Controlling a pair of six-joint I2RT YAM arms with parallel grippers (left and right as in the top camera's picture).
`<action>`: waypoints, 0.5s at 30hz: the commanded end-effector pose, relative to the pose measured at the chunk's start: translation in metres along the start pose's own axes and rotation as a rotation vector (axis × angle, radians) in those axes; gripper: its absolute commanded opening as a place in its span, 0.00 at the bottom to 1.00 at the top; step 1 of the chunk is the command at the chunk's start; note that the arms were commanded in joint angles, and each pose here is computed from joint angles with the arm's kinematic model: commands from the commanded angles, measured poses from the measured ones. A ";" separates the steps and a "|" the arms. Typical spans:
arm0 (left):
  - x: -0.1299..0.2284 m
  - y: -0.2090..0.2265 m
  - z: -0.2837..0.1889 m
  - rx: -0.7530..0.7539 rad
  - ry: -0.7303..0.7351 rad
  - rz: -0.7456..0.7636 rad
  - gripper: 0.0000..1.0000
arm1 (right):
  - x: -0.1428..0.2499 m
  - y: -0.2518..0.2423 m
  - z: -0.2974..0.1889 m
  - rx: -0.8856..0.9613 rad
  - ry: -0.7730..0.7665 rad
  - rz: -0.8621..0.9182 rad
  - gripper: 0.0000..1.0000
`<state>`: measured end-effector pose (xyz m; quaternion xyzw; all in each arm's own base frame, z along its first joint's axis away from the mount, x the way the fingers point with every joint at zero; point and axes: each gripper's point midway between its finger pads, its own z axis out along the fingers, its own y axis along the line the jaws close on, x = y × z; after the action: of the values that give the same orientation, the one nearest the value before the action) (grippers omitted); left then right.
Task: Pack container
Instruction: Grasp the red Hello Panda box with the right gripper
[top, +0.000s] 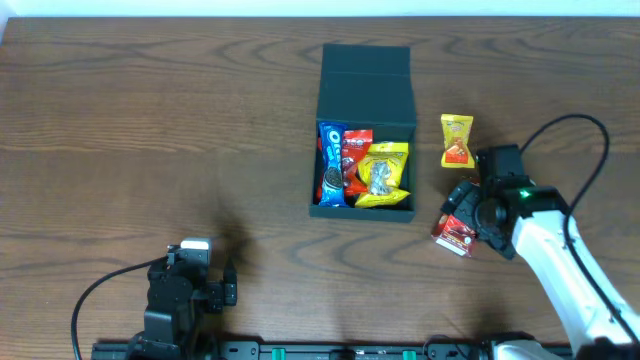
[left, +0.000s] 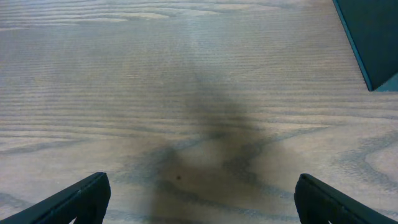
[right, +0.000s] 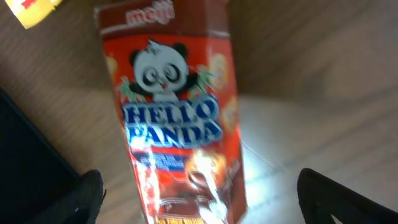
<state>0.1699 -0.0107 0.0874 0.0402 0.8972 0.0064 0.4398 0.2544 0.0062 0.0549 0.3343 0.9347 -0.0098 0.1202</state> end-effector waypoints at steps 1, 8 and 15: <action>0.026 0.003 0.010 -0.022 0.083 0.017 0.95 | 0.000 0.000 0.010 0.008 0.015 -0.061 0.99; 0.026 0.003 0.010 -0.022 0.083 0.017 0.95 | 0.001 0.001 0.021 0.024 0.039 -0.091 0.99; 0.026 0.003 0.010 -0.022 0.083 0.017 0.95 | 0.000 0.003 0.031 0.027 0.043 -0.104 0.99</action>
<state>0.1699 -0.0107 0.0874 0.0401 0.8972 0.0063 0.4398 0.2647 0.0099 0.0300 0.2911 0.9514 -0.0158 0.0988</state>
